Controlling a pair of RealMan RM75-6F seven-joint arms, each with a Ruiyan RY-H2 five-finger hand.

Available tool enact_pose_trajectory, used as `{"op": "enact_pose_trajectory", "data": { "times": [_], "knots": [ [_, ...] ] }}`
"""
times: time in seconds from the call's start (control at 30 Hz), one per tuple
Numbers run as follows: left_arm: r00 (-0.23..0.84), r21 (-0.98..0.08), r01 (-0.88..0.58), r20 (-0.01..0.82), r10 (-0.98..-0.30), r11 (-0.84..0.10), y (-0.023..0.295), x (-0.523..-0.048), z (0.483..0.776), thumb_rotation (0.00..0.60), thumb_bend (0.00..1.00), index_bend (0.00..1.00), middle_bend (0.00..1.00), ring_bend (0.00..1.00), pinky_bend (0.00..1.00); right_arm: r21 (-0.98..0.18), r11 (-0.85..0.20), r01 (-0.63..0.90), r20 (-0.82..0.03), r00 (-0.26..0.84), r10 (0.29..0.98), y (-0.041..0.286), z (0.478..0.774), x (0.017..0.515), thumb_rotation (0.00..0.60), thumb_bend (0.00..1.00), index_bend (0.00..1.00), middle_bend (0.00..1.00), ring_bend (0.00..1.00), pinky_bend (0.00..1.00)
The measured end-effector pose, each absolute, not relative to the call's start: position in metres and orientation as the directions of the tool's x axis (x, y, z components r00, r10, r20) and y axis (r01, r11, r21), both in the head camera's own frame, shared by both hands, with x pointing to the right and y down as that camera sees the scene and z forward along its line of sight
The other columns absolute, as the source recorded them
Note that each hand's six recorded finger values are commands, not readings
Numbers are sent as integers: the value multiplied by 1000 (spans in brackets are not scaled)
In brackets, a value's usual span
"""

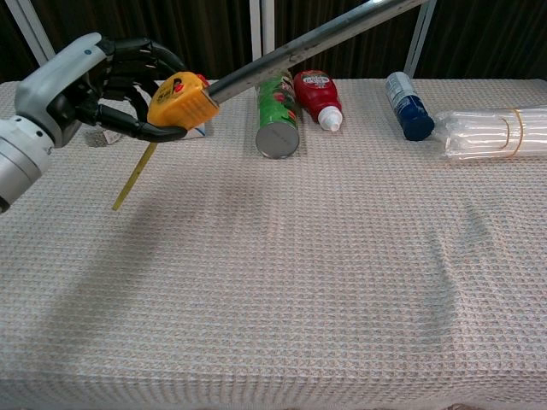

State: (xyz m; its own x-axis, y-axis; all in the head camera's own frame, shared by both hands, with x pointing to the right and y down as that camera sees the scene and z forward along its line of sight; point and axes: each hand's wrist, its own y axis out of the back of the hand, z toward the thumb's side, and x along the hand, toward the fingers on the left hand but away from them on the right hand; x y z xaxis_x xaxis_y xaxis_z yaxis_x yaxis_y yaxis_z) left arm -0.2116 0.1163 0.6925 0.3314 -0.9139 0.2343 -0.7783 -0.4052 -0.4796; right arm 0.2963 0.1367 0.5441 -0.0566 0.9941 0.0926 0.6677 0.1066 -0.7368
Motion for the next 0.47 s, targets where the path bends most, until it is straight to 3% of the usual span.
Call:
{"op": "enact_pose_trajectory", "data": {
  "times": [0.47],
  "knots": [
    [337, -488, -771, 233, -912, -410, 134, -235, 689, 600, 340, 601, 584, 550, 628, -699, 157, 697, 114, -108, 988, 140, 533, 322, 600, 487, 755, 191, 0, 0]
  ]
}}
